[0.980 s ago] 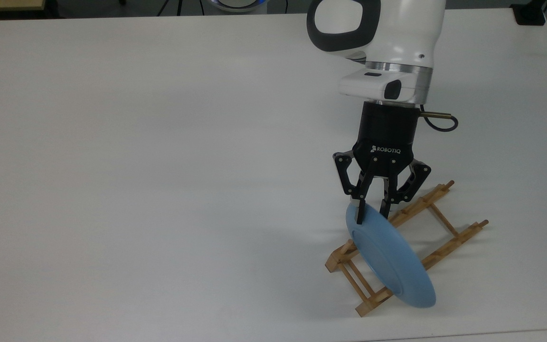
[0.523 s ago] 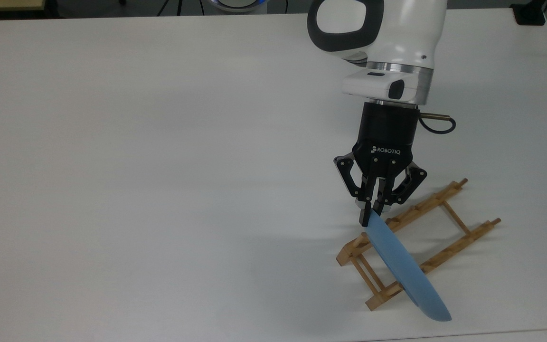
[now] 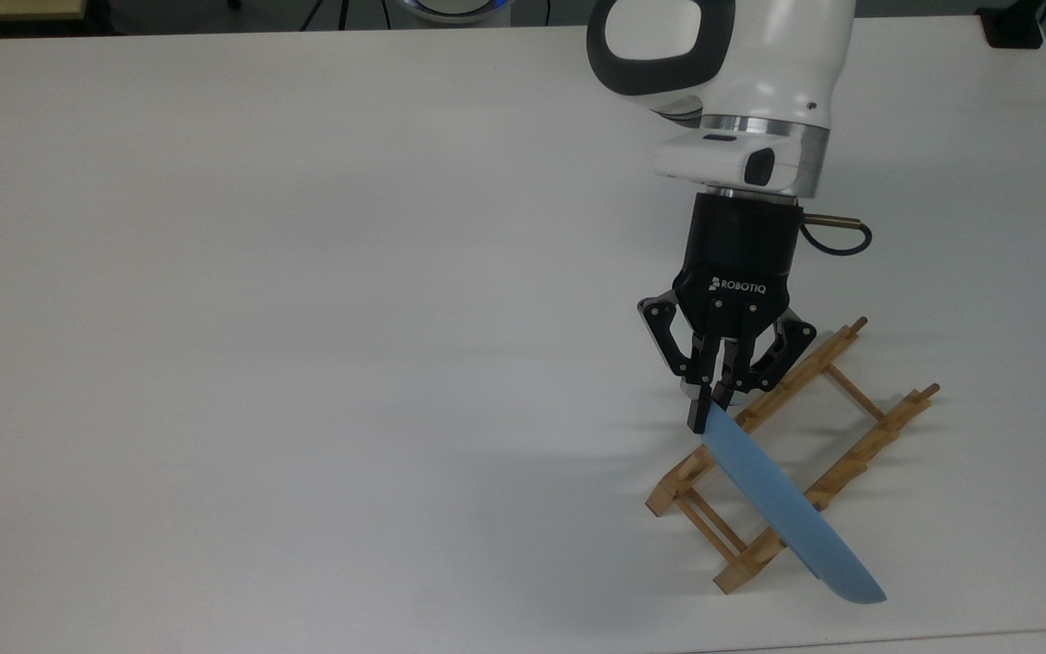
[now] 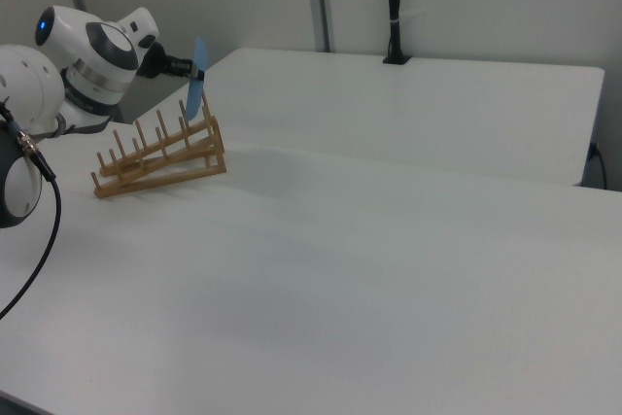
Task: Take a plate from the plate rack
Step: 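Lift the blue plate up out of the rack slots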
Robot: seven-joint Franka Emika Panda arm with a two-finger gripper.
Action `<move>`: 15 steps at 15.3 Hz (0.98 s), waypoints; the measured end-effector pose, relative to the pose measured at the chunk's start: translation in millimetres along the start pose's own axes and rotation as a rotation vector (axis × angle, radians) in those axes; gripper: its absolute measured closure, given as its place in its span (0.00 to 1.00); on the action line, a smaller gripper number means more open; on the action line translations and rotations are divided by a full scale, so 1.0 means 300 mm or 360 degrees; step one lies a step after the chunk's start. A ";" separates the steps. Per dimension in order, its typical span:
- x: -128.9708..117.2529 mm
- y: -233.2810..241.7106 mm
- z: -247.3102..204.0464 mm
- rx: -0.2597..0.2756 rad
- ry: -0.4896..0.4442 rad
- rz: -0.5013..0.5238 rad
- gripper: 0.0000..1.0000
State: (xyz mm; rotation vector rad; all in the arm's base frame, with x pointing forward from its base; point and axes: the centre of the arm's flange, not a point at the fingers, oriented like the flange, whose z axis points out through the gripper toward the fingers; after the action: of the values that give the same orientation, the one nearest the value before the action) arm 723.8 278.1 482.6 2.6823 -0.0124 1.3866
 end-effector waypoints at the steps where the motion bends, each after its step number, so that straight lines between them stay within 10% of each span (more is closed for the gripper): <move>1: 0.014 0.004 -0.010 0.0000 0.0012 0.0007 0.92; 8: 0.146 0.119 -0.104 0.0003 0.0054 0.0168 0.92; 15: 0.238 0.383 -0.239 0.0091 -0.0227 0.0304 0.92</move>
State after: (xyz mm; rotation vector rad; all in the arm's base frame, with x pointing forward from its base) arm 699.9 175.4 593.7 2.8874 -0.2517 1.2569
